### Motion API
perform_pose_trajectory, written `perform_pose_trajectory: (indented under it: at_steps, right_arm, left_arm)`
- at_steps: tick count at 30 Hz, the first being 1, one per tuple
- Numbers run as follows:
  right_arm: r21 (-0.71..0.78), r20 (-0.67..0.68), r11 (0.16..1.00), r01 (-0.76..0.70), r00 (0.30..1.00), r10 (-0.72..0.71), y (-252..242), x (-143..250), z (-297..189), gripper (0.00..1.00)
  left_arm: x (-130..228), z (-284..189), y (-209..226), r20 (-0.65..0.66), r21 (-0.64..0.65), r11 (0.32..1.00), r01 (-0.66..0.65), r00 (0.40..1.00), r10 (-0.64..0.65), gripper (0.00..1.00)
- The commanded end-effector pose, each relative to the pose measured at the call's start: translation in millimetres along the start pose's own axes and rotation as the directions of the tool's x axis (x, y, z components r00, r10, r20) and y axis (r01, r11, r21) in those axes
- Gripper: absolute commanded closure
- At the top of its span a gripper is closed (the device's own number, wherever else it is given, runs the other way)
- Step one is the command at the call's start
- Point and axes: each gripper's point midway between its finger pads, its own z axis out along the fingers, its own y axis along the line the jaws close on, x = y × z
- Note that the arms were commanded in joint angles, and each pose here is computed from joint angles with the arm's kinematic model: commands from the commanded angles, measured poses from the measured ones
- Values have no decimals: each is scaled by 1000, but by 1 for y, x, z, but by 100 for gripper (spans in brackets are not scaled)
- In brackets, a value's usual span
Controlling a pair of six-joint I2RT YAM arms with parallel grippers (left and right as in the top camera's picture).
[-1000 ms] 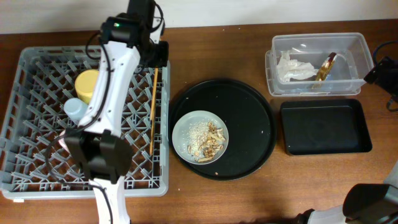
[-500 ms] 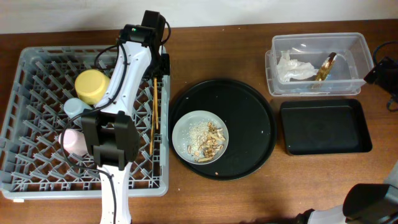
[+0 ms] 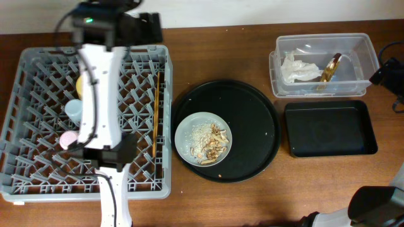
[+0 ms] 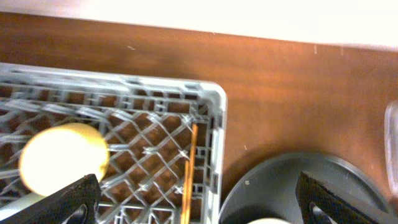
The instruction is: Sort waste into correct bins and load items into the dishwasher rack
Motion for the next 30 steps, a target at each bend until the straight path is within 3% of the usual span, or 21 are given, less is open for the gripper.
perform_pose_trajectory:
  at_steps: [1, 5, 7, 9, 11, 13, 14, 16, 18, 19, 21, 22, 23, 24, 25, 26, 27, 30]
  right_arm:
    - [8, 23, 1000, -14, 1000, 14, -2, -5, -6, 1]
    - [-4, 64, 1000, -16, 998, 16, 0, -15, -7, 1]
    - [-166, 91, 986, 0, 996, 15, 29, -24, -10, 1]
    - [-394, 29, 919, 13, 1000, -2, 69, -13, -21, 1]
    - [-525, -7, 851, 13, 1000, -20, 91, -5, -32, 1]
    - [-728, -73, 685, 6, 994, -87, 129, 14, -61, 1]
    - [-794, -30, 601, 93, 981, -193, 151, 29, -73, 1]
    - [-793, 5, 563, 233, 926, -376, 186, 70, -73, 1]
    - [-734, -9, 595, 327, 872, -490, 208, 105, -59, 1]
    - [-687, -12, 584, 433, 797, -604, 232, 142, -47, 1]
    - [-701, 6, 480, 527, 678, -735, 274, 198, -47, 1]
    - [-699, 43, 445, 559, 654, -755, 288, 207, -47, 1]
    - [-700, 93, 398, 593, 628, -772, 308, 218, -47, 12]
    - [-686, 110, 373, 624, 596, -795, 325, 235, -39, 38]
    - [-641, 55, 427, 639, 592, -804, 333, 252, -19, 60]
    - [-594, 0, 482, 645, 598, -801, 334, 262, 0, 62]
    - [-564, -34, 507, 652, 595, -803, 335, 270, 13, 56]
    - [-528, -154, 515, 676, 520, -840, 334, 313, 62, 49]
  left_arm:
    - [-12, -13, 85, 42, -101, 963, 250, 968, -247, 1]
    - [-8, -13, 155, 47, -185, 916, 357, 934, -355, 1]
    - [-7, -15, 174, 57, -206, 899, 386, 922, -382, 1]
    - [-7, -17, 187, 65, -220, 887, 406, 913, -402, 1]
    - [-6, -18, 195, 71, -228, 879, 419, 908, -414, 1]
    - [-6, -18, 197, 72, -229, 878, 421, 907, -416, 1]
    - [-6, -18, 196, 71, -229, 878, 420, 907, -415, 1]
    - [-6, -18, 196, 71, -229, 878, 421, 907, -416, 1]
    - [-6, -18, 196, 71, -229, 878, 420, 907, -415, 1]
    - [-6, -18, 196, 71, -229, 878, 420, 907, -415, 1]
    - [-6, -18, 196, 71, -229, 878, 420, 907, -415, 1]
    - [-6, -18, 196, 71, -229, 878, 420, 907, -415, 1]
    - [-6, -18, 196, 71, -229, 878, 420, 907, -415, 1]
    - [-6, -18, 196, 71, -229, 878, 420, 907, -415, 0]
    - [-6, -18, 196, 71, -229, 878, 420, 907, -415, 1]
    - [-6, -18, 196, 71, -229, 878, 420, 907, -415, 1]
    - [-6, -18, 196, 71, -229, 878, 420, 907, -415, 1]
    - [-6, -18, 196, 71, -229, 878, 420, 907, -415, 1]
